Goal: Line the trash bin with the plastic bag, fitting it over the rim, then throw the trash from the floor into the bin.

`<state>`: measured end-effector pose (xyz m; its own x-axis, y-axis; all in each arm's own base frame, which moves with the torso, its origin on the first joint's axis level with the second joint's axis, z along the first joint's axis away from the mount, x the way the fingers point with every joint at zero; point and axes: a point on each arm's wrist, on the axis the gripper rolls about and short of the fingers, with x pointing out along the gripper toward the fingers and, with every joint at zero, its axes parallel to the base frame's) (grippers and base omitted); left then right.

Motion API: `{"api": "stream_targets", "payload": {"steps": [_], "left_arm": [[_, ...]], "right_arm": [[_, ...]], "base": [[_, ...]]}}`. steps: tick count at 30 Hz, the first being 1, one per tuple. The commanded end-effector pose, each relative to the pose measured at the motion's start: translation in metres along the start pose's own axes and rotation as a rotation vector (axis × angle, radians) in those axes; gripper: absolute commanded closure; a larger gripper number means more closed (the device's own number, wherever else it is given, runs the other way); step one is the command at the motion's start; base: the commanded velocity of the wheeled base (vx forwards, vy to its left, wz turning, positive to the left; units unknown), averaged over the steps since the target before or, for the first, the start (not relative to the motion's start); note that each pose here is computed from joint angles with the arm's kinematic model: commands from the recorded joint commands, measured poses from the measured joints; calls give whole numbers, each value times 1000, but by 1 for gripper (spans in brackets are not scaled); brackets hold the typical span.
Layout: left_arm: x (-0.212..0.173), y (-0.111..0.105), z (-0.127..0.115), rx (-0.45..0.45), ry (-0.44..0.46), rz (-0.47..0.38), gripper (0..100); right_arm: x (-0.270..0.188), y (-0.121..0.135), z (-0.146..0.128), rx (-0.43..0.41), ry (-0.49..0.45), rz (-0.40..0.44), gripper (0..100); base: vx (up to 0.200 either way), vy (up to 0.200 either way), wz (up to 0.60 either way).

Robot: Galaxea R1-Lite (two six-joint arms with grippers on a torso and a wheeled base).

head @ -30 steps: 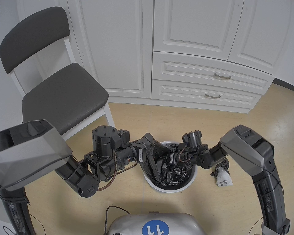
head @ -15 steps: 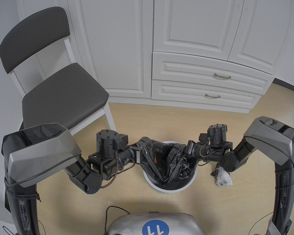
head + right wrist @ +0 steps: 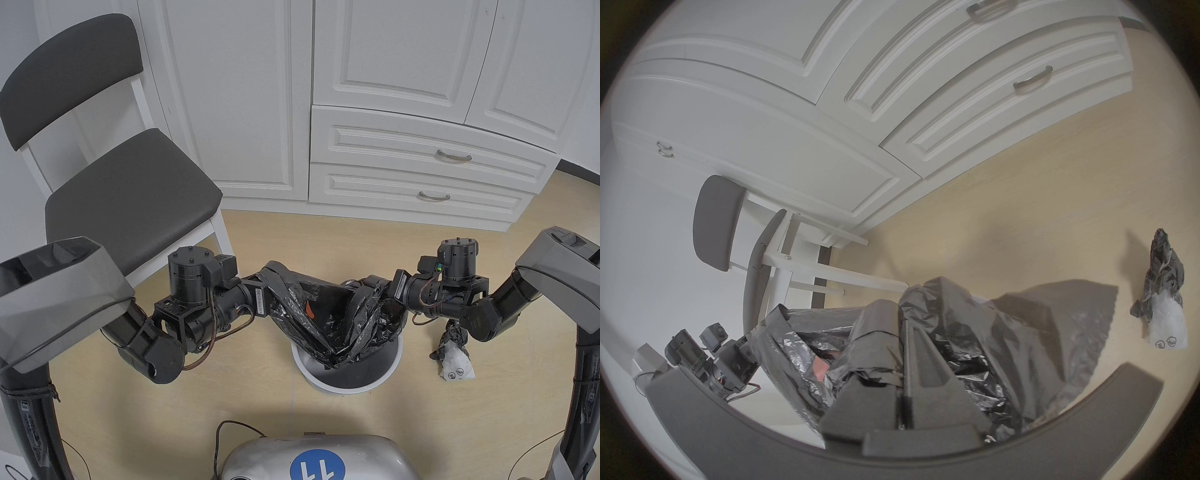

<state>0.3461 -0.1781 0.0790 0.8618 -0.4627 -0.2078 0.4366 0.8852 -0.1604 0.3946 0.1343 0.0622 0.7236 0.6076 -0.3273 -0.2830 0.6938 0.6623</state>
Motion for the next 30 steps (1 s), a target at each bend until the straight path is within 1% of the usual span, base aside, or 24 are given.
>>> {"api": "stream_targets", "payload": {"steps": [1,4,6,9,10,13,14,16,17,19,22,23,24,27,30], "left_arm": [[-13,-1,13,-1,-25,-12,100],[-15,0,12,0,-8,-25,100],[-15,5,7,-2,41,-10,100],[-15,9,6,-3,63,0,100],[-14,13,4,-5,91,4,100],[-15,18,3,-2,110,10,100],[-14,23,2,-2,132,19,100],[-14,26,0,2,148,27,100],[-13,27,0,3,149,30,100],[-10,34,-3,9,163,45,100],[-7,36,-9,10,182,51,100],[-7,36,-9,10,182,51,100],[-6,36,-11,10,190,51,100],[-10,36,-12,19,208,53,100],[-13,36,-12,33,231,55,100]], "right_arm": [[-4,2,4,-2,-14,-4,100],[-5,0,7,-1,-28,-16,100],[-12,-1,14,1,-42,-27,100],[-18,-1,18,0,-41,-42,100],[-26,-3,27,-1,-43,-66,100],[-33,-5,33,-22,-44,-87,100],[-36,-11,36,-62,-48,-106,100],[-40,-18,38,-98,-53,-125,100],[-40,-19,38,-102,-54,-129,100],[-43,-26,40,-141,-67,-171,100],[-44,-31,38,-183,-62,-213,100],[-44,-31,38,-183,-62,-213,100],[-46,-35,34,-218,-35,-231,100],[-50,-42,29,-283,3,-284,100],[-53,-44,26,-323,26,-331,100]], "base": [[0,0,0],[0,0,0],[0,0,0],[0,0,0],[0,0,0],[0,0,0],[0,0,0],[0,0,0],[0,0,0],[0,0,0],[0,0,0],[0,0,0],[0,0,0],[0,0,0],[0,0,0]]}}
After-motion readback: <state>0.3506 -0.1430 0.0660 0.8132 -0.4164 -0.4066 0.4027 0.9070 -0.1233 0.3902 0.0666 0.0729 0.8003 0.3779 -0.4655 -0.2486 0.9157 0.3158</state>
